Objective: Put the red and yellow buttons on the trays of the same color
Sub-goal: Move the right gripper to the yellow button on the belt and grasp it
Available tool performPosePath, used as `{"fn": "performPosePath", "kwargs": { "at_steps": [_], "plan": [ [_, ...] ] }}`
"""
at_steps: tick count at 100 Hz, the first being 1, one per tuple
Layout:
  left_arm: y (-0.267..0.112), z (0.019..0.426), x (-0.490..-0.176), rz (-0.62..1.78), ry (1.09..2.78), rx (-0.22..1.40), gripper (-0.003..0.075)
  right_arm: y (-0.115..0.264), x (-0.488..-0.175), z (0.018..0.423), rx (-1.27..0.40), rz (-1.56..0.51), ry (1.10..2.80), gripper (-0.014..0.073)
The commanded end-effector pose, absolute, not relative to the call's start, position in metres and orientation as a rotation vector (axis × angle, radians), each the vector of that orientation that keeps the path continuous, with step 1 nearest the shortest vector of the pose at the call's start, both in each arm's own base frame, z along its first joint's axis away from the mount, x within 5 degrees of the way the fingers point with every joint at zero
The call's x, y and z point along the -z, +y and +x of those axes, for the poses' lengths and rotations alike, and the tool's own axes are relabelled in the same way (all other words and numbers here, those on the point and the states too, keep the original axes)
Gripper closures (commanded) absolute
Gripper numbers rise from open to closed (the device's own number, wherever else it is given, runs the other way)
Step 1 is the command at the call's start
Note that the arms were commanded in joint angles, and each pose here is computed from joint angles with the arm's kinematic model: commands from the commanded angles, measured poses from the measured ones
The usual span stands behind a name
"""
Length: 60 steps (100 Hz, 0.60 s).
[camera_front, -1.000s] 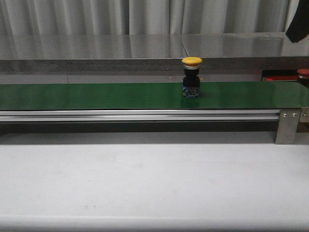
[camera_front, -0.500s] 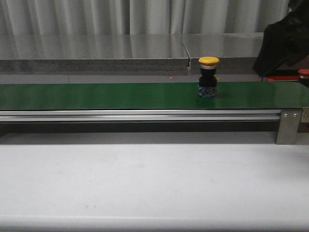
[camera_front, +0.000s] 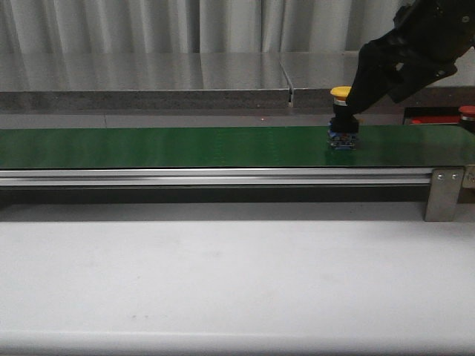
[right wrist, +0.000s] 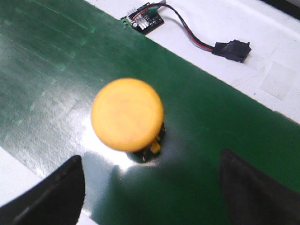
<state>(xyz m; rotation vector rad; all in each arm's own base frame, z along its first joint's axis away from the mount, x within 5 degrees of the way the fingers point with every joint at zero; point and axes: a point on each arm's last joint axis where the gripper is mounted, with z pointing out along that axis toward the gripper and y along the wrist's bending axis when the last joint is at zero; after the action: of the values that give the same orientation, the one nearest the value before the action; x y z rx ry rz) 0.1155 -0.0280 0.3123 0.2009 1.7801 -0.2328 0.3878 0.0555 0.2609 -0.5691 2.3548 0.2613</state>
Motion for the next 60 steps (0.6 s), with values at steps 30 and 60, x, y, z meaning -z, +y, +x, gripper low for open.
{"fn": "performPosePath", "kwargs": {
  "at_steps": [30, 60],
  "plan": [
    [-0.026, 0.117, -0.327, 0.159, 1.698, 0.230, 0.0739, 0.058, -0.268, 0.412, -0.270, -0.520, 2.289, 0.0013],
    [-0.026, 0.117, -0.327, 0.159, 1.698, 0.230, 0.0739, 0.057, -0.267, 0.412, -0.272, -0.519, 2.292, 0.0435]
  ]
}}
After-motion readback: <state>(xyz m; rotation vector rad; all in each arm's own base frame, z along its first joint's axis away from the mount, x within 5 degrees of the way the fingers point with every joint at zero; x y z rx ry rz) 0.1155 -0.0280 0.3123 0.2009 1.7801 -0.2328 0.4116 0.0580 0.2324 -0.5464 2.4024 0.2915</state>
